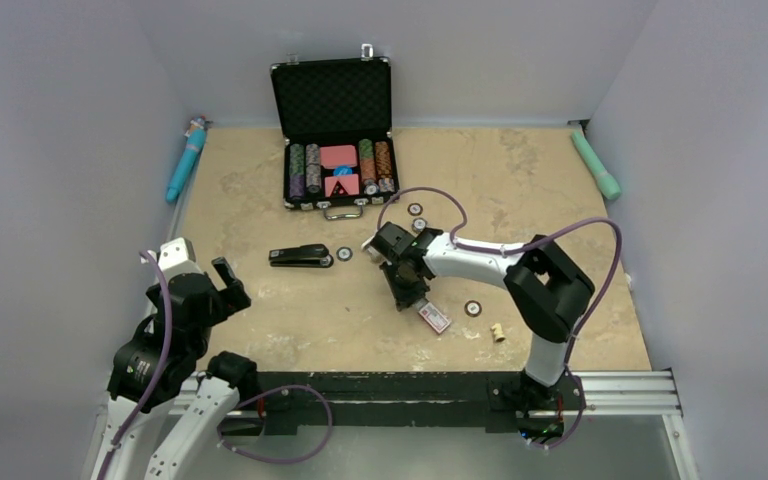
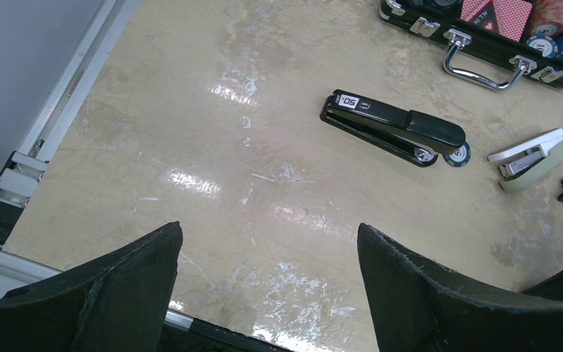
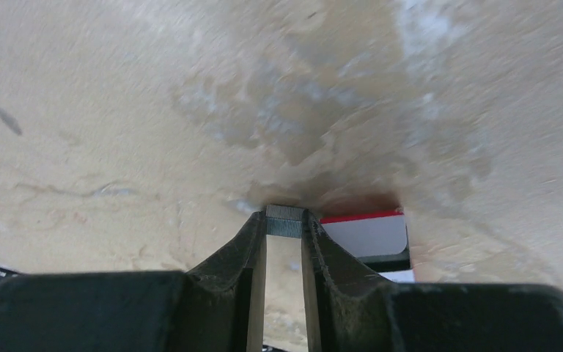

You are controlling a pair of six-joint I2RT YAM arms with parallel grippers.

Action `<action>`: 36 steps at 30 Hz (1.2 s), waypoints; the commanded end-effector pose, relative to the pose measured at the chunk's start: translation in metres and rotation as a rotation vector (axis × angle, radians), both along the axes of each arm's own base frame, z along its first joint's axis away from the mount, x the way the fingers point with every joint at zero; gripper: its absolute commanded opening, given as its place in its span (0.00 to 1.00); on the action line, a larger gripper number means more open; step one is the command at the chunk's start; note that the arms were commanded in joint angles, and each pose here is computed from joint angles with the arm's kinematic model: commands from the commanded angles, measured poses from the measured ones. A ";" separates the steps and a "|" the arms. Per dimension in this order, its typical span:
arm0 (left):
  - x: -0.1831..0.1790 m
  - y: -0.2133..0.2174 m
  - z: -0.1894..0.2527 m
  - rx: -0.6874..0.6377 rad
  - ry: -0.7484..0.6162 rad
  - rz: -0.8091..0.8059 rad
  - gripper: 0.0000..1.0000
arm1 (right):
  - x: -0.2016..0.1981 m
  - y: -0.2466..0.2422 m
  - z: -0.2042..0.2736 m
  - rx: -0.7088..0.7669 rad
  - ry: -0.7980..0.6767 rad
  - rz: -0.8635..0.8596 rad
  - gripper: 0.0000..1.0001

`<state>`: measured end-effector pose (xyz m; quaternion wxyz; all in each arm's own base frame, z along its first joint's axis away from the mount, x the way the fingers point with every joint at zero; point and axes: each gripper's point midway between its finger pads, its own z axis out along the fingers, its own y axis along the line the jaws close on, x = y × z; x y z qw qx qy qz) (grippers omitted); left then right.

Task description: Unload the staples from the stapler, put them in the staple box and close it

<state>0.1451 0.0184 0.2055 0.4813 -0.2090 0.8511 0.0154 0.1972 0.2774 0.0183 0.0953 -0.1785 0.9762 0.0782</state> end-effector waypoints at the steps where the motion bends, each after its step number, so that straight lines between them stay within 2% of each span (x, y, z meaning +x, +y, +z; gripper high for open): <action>1: 0.003 0.001 0.007 -0.005 -0.017 0.018 0.92 | 0.046 -0.015 0.008 -0.028 -0.099 -0.022 0.00; 5: 0.004 0.001 0.007 -0.003 -0.016 0.016 0.92 | 0.066 -0.017 0.024 0.006 -0.127 -0.012 0.00; 10: 0.004 0.000 0.007 -0.004 -0.008 0.011 0.90 | 0.060 0.006 0.072 0.148 -0.128 0.087 0.00; 14: 0.005 0.000 0.007 -0.006 -0.010 0.014 0.89 | 0.058 -0.011 0.093 0.123 -0.168 -0.017 0.00; 19: 0.006 -0.001 0.006 -0.003 -0.001 0.008 0.89 | 0.040 -0.038 0.090 0.087 -0.157 -0.203 0.00; 24: 0.006 -0.001 0.007 -0.003 -0.004 0.007 0.89 | 0.018 -0.054 0.070 0.089 -0.109 -0.300 0.00; 31: 0.006 -0.001 0.007 -0.004 -0.004 0.007 0.89 | 0.030 -0.066 0.058 0.012 -0.159 -0.380 0.00; 36: 0.006 -0.001 0.006 -0.005 -0.005 0.007 0.89 | 0.030 -0.065 0.045 -0.003 -0.143 -0.402 0.00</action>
